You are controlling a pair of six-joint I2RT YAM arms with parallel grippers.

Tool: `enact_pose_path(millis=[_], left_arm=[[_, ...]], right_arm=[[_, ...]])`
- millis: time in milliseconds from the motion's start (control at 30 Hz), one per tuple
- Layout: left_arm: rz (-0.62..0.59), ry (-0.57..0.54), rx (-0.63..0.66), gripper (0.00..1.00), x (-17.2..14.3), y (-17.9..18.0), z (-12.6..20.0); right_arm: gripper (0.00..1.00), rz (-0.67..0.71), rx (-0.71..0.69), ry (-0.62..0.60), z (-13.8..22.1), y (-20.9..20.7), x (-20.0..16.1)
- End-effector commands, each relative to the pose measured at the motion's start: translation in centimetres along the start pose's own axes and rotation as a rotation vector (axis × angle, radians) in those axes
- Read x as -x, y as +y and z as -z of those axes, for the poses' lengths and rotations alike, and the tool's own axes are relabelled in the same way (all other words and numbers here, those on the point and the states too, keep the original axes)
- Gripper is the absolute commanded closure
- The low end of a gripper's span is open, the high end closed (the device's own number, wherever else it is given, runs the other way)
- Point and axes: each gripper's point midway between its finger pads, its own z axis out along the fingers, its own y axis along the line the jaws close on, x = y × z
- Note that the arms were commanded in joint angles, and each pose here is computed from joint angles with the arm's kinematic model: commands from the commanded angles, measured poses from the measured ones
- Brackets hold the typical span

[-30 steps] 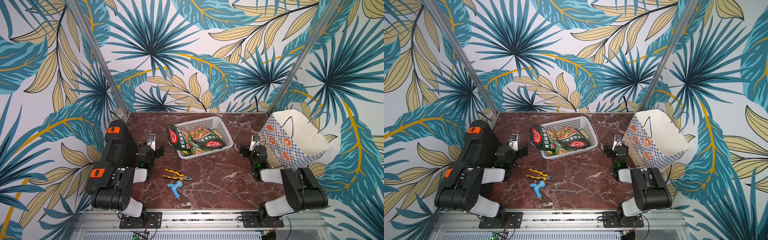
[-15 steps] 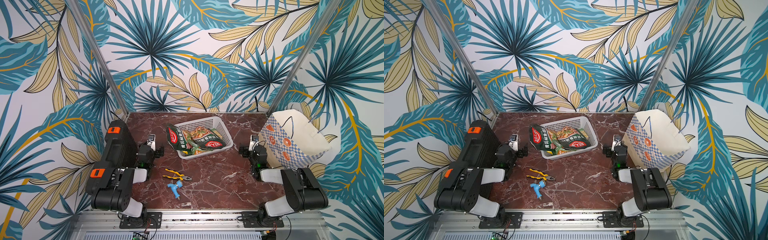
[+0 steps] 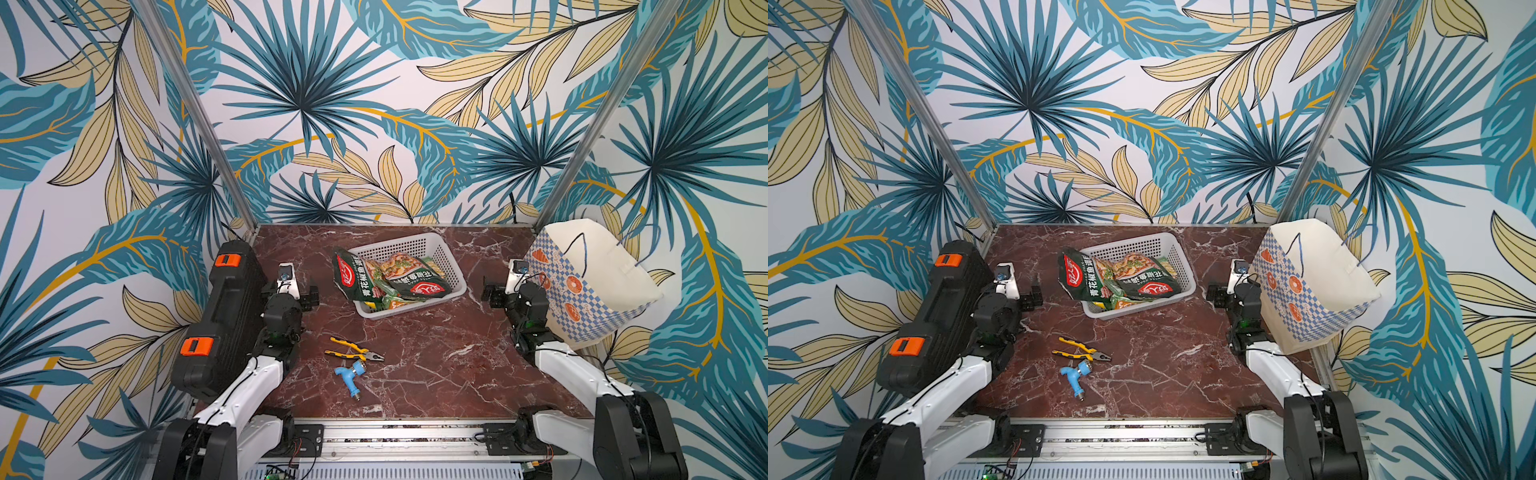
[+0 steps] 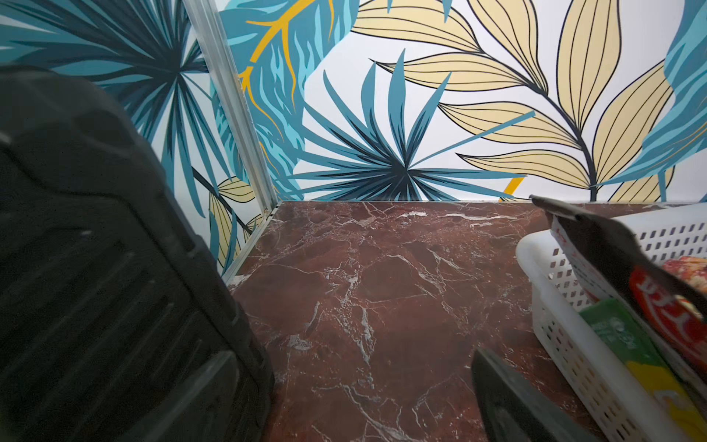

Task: Place the condiment packets inside the bag
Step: Move the storage box to the center of the board.

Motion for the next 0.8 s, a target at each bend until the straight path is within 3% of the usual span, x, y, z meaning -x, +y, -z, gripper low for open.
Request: enact_pose_path(millis=[0, 233, 367, 567, 767], left_arm=[[0.097, 0.032, -0.030, 0.00, 1.4, -0.4, 1.0], [0.341, 0.118, -0.152, 0.00, 2.4, -2.0, 3.7], [0.358, 0.210, -0.333, 0.00, 3.6, -4.9, 5.8], [0.328, 0.169, -0.545, 0.00, 4.4, -7.5, 8.5], [0.503, 0.142, -0.517, 0.00, 1.9, -7.0, 7.7]], right_arm=[[0.00, -0.095, 0.033, 0.040, 1.2, 0.7, 0.8], [0.00, -0.200, 0.105, 0.070, 4.4, 1.7, 2.6], [0.00, -0.248, 0.133, 0.135, 5.8, 2.2, 2.6], [0.00, -0.305, 0.090, 0.287, 6.7, 1.9, 0.2], [0.00, -0.360, 0.178, 0.323, 6.4, 3.6, -0.7]])
